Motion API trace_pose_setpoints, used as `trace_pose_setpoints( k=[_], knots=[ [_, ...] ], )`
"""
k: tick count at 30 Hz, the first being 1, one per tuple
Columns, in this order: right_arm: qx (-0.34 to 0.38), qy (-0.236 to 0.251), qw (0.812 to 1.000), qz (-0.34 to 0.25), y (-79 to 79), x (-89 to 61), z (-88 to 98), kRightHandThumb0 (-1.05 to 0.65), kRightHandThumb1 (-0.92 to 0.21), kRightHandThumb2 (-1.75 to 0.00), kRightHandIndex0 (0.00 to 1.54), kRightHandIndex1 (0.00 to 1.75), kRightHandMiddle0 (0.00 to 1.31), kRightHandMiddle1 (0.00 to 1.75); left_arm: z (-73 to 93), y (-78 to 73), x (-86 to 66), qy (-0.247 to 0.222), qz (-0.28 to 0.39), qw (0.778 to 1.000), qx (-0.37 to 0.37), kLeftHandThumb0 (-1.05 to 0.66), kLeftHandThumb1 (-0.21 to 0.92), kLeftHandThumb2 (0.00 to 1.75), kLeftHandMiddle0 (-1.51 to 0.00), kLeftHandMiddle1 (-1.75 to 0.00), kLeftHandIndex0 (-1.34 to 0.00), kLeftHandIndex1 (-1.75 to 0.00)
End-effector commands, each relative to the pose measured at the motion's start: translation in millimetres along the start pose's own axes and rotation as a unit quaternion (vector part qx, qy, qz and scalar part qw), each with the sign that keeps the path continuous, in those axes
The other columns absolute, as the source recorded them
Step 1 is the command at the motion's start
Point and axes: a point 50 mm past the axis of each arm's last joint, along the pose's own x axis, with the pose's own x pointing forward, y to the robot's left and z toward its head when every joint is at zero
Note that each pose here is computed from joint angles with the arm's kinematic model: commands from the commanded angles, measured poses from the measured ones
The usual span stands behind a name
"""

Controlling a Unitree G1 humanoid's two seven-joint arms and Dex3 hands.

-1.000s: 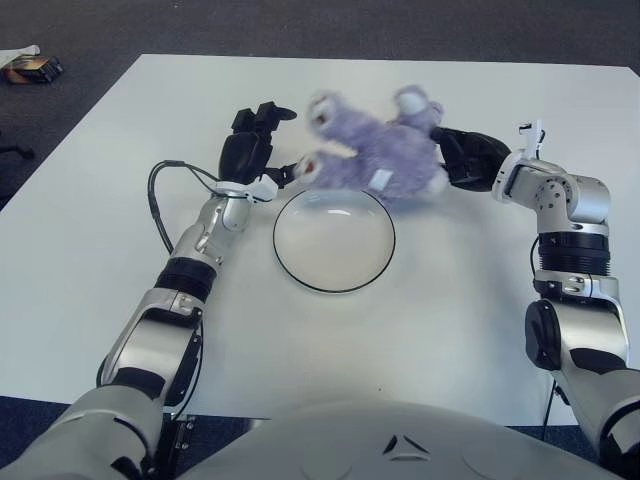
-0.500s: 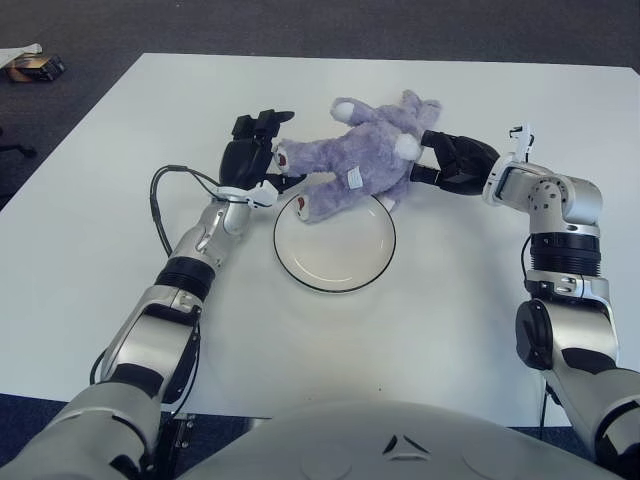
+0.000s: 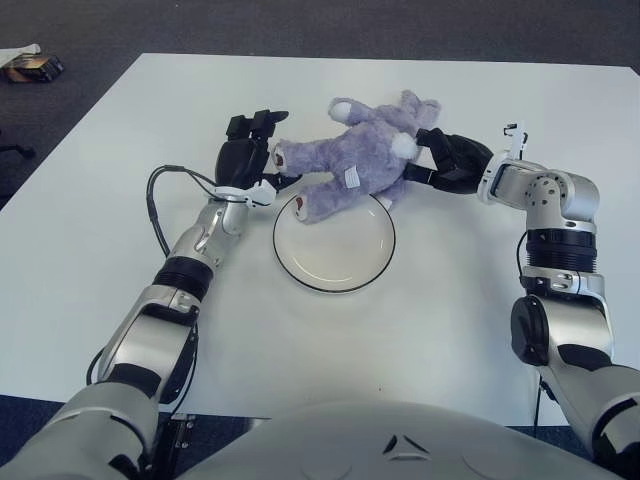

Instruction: Put the doll into the plate.

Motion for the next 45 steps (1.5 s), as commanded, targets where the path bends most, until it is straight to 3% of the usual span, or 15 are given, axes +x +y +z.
trace_pose_setpoints(
  k=[1, 10, 19, 21, 24, 29, 34, 37, 39, 42, 45],
  knots=[
    [0.007, -0.003, 1.0, 0.009, 6.8, 3.2, 4.4, 0.0, -0.28, -1.24, 0.82, 1.33, 0.46, 1.75, -2.1, 2.1, -1.6, 0.0, 0.003, 1.0, 0.016, -0.58, 0.74, 0.74, -0.02, -0.96, 0.0, -0.84],
    [-0.048, -0.035, 0.998, -0.028, 7.6, 1.0, 7.3, 0.0, -0.29, -1.22, 0.8, 1.33, 0.47, 1.75, -1.9, 1.0, -2.9, 0.0, 0.003, 1.0, 0.016, -0.54, 0.74, 0.76, -0.01, -0.95, 0.0, -0.87],
    [-0.207, -0.09, 0.971, -0.075, -2.6, -2.8, 10.6, 0.0, -0.17, -1.43, 0.82, 1.54, 0.5, 1.75, -6.3, -4.0, -8.3, 0.008, -0.005, 1.0, 0.003, -0.48, 0.65, 0.86, -0.01, -0.96, 0.0, -0.91],
    [-0.267, -0.106, 0.953, -0.092, -4.6, -4.6, 11.8, 0.0, -0.15, -1.49, 0.8, 1.64, 0.5, 1.75, -6.9, -4.5, -9.1, 0.009, -0.004, 1.0, 0.004, -0.48, 0.64, 0.87, -0.01, -0.98, 0.0, -0.93],
    [-0.383, -0.133, 0.904, -0.137, -5.8, -9.1, 14.8, 0.0, -0.07, -1.59, 0.83, 1.7, 0.56, 1.72, -8.1, -5.1, -10.9, 0.01, -0.002, 1.0, 0.009, -0.5, 0.65, 0.87, -0.01, -1.0, 0.0, -0.94],
    [-0.497, -0.158, 0.834, -0.18, -3.4, -14.3, 17.5, -0.01, 0.0, -1.65, 0.87, 1.74, 0.65, 1.65, -9.8, -5.0, -13.7, 0.01, 0.001, 1.0, 0.017, -0.52, 0.67, 0.87, -0.03, -1.03, 0.0, -0.98],
    [-0.554, -0.168, 0.793, -0.191, -5.4, -15.9, 16.9, -0.01, 0.01, -1.65, 0.87, 1.75, 0.67, 1.62, -11.9, -5.1, -16.7, 0.011, 0.001, 1.0, 0.023, -0.52, 0.67, 0.87, -0.04, -1.04, 0.0, -1.0],
    [-0.59, -0.17, 0.766, -0.188, -9.5, -19.5, 17.2, -0.01, -0.13, -1.52, 0.67, 1.75, 0.61, 1.71, -13.6, -5.6, -18.6, 0.015, -0.002, 1.0, 0.028, -0.52, 0.67, 0.87, -0.04, -1.04, 0.0, -1.03],
    [-0.606, -0.171, 0.755, -0.185, -12.6, -21.1, 17.8, 0.0, -0.17, -1.48, 0.63, 1.75, 0.59, 1.73, -13.4, -5.9, -18.5, 0.015, -0.002, 0.999, 0.029, -0.53, 0.67, 0.87, -0.03, -1.04, 0.0, -1.06],
    [-0.675, -0.176, 0.693, -0.181, -14.5, -25.3, 21.1, -0.01, -0.3, -1.34, 0.52, 1.75, 0.49, 1.74, -14.1, -6.2, -21.1, 0.016, -0.001, 1.0, 0.026, -0.53, 0.67, 0.87, -0.01, -1.09, 0.0, -1.14],
    [-0.704, -0.182, 0.663, -0.178, -16.0, -28.4, 23.9, -0.01, -0.39, -1.23, 0.45, 1.75, 0.43, 1.74, -14.1, -6.7, -22.4, 0.017, 0.001, 1.0, 0.022, -0.55, 0.67, 0.88, 0.0, -1.13, 0.0, -1.2]
  ],
)
